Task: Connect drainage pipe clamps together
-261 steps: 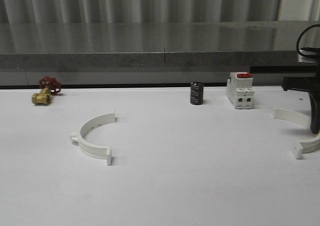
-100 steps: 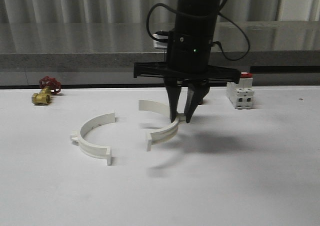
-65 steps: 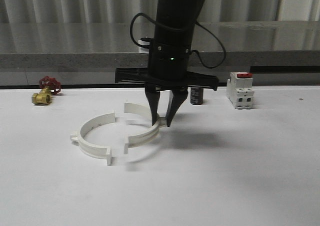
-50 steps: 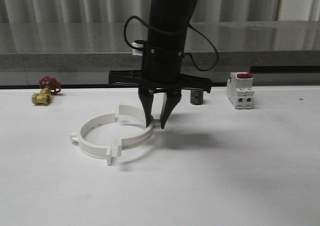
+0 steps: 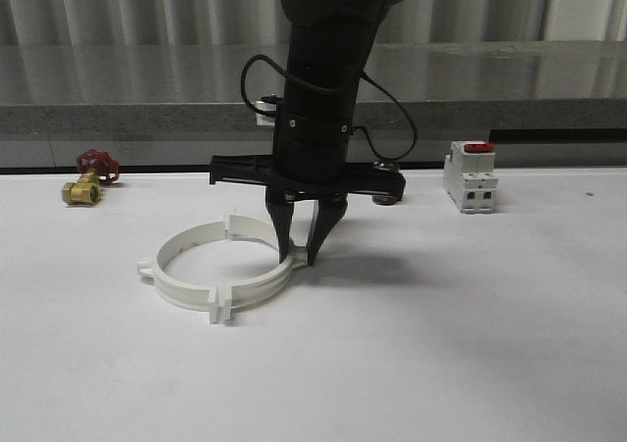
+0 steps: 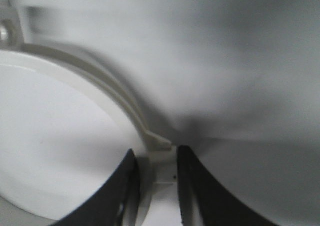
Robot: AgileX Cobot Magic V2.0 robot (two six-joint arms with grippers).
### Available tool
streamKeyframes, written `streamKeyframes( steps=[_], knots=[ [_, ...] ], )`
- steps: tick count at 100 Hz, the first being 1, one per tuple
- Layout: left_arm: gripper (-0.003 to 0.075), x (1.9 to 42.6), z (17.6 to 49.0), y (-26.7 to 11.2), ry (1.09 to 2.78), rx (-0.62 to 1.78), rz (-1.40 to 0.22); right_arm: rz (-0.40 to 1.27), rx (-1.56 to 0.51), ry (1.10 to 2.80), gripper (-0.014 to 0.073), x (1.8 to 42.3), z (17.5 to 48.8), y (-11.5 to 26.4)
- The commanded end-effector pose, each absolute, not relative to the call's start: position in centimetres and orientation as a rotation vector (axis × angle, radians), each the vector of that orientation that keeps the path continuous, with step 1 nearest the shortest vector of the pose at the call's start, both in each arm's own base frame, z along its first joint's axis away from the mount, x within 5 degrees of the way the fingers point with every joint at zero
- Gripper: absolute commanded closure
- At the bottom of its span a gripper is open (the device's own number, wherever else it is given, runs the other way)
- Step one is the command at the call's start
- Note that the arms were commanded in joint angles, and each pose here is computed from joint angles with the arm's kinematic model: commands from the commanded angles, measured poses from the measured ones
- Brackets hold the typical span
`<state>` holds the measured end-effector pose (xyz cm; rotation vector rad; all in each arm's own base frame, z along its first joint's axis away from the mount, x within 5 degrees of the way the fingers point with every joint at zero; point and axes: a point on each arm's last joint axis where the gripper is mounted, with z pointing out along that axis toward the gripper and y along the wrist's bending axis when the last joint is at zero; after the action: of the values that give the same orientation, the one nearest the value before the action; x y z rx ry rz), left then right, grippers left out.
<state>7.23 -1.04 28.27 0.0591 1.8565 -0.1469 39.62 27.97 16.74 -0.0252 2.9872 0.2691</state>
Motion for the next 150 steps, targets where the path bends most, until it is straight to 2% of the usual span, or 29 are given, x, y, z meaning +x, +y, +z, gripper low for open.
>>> streamKeyframes(
  steps=[1, 8, 13, 20, 30, 37, 51, 69, 80, 90, 105, 121, 150],
  knots=[
    [0.0741, 7.4, 29.7, -1.0, 1.765, 0.051, -0.154, 0.372, -0.017, 2.877, 0.0557, 39.9, 20.7, 28.1],
    [0.0741, 7.4, 29.7, -1.0, 1.765, 0.051, -0.154, 0.376, -0.016, 2.871, 0.0548, 39.9, 20.7, 28.1],
    [0.0741, 7.4, 29.7, -1.0, 1.765, 0.051, -0.154, 0.376, -0.016, 2.871, 0.0511, 39.9, 20.7, 28.1],
    [0.0741, 7.4, 29.7, -1.0, 1.765, 0.051, -0.154, 0.376, -0.016, 2.872, 0.0402, 39.9, 20.7, 28.1],
    [0.0741, 7.4, 29.7, -1.0, 1.765, 0.051, -0.154, 0.374, -0.016, 2.874, 0.0197, 39.9, 20.7, 28.1],
    [0.0741, 7.4, 29.7, -1.0, 1.765, 0.051, -0.154, 0.375, -0.017, 2.873, 0.0123, 39.8, 20.8, 28.1],
    [0.0741, 7.4, 29.7, -1.0, 1.765, 0.051, -0.154, 0.373, -0.058, 2.843, 0.0120, 39.4, 22.0, 28.4],
    [0.0741, 7.4, 29.7, -1.0, 1.765, 0.051, -0.154, 0.289, -0.153, 2.821, 0.0120, 38.0, 24.0, 28.6],
    [0.0741, 7.4, 29.7, -1.0, 1.765, 0.051, -0.154, 0.276, -0.206, 2.820, 0.0152, 37.0, 25.1, 27.8],
    [0.0741, 7.4, 29.7, -1.0, 1.765, 0.051, -0.154, 0.245, -0.234, 2.802, 0.0224, 36.0, 26.2, 26.5],
    [0.0741, 7.4, 29.7, -1.0, 1.765, 0.051, -0.154, 0.216, -0.196, 2.771, 0.0442, 34.7, 27.7, 23.3],
    [0.0741, 7.4, 29.7, -1.0, 1.765, 0.051, -0.154, 0.207, -0.072, 2.754, 0.0669, 33.5, 28.3, 18.3],
    [0.0741, 7.4, 29.7, -1.0, 1.765, 0.051, -0.154, 0.146, 0.163, 2.695, 0.0657, 29.7, 29.0, 7.9]
  ],
)
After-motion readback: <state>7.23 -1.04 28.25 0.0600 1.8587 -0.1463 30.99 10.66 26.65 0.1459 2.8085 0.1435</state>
